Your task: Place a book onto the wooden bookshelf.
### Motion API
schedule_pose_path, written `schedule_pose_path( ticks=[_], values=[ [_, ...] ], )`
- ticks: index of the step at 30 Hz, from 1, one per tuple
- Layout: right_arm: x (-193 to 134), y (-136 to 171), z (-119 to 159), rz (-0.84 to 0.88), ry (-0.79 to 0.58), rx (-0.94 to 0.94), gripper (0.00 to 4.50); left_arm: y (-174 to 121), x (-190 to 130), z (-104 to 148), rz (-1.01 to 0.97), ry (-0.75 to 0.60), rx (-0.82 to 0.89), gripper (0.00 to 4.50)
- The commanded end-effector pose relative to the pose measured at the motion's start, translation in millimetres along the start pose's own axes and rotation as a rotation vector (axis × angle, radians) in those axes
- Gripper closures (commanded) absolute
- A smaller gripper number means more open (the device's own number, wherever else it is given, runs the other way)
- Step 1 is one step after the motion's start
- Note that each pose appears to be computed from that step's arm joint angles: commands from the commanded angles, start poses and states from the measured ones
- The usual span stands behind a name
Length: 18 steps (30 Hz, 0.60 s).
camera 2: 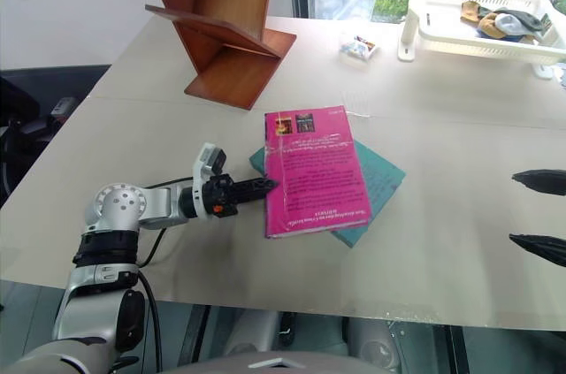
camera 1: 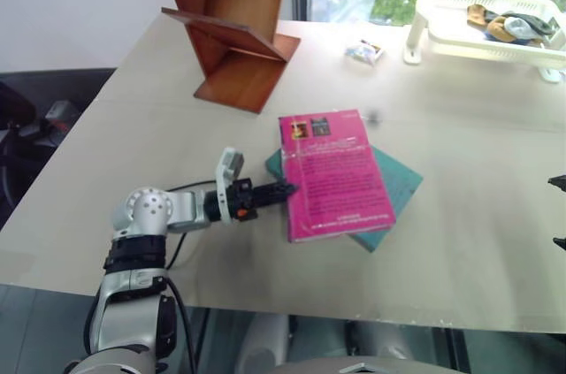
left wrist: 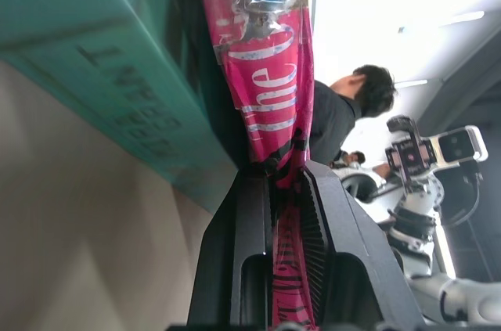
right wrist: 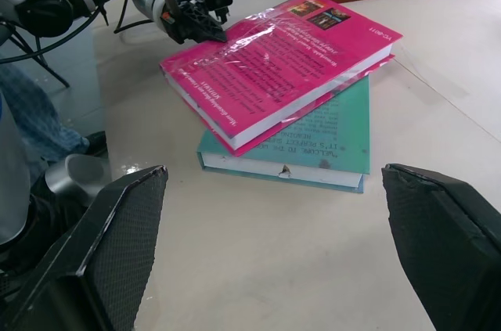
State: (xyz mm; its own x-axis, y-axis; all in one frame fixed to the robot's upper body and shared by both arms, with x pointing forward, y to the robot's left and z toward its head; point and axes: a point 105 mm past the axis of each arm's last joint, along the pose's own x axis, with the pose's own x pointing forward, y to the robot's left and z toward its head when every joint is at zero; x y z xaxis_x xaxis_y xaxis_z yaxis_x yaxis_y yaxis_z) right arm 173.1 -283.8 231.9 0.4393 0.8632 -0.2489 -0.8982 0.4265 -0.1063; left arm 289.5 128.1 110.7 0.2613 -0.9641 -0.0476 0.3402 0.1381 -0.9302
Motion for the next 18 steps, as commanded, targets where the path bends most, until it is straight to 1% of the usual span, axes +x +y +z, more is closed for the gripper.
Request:
schedule_pose_path(
  ticks=[1, 4, 7, 10, 12, 14, 16, 18],
  values=[
    [-2.7, 4.4, 5.7, 0.044, -0.038, -0.036, 0.00, -26.3, -7.2, 4.2, -0.094, -0.001, 0.051, 4.45],
    [-4.2, 3.3, 6.8, 0.047, -0.061, -0.004, 0.00, -32.2, -5.7, 10.9, -0.095, -0.026, 0.095, 4.45],
    [-10.5, -3.3, 16.0, 0.031, -0.137, 0.011, 0.00, -58.5, 2.0, 26.7, -0.143, -0.064, 0.246, 4.45],
    [-18.8, -11.9, 20.8, 0.005, -0.219, 0.046, 0.00, -93.9, 14.0, 41.4, -0.179, -0.097, 0.470, 4.45],
    [-21.2, -18.9, 14.9, -0.022, -0.226, 0.084, 0.00, -118.6, 22.8, 49.5, -0.181, -0.114, 0.663, 4.45],
    [-20.9, -23.2, 5.5, -0.035, -0.209, 0.097, 0.00, -151.9, 32.5, 60.3, -0.198, -0.136, 0.845, 4.45],
    [-19.9, -26.3, 3.8, -0.036, -0.223, 0.111, 0.00, -185.3, 39.1, 67.3, -0.232, -0.153, 1.000, 4.45],
    [-18.4, -28.9, 7.6, -0.034, -0.249, 0.101, 0.00, -202.7, 44.6, 72.3, -0.195, -0.151, 1.176, 4.45]
  ],
)
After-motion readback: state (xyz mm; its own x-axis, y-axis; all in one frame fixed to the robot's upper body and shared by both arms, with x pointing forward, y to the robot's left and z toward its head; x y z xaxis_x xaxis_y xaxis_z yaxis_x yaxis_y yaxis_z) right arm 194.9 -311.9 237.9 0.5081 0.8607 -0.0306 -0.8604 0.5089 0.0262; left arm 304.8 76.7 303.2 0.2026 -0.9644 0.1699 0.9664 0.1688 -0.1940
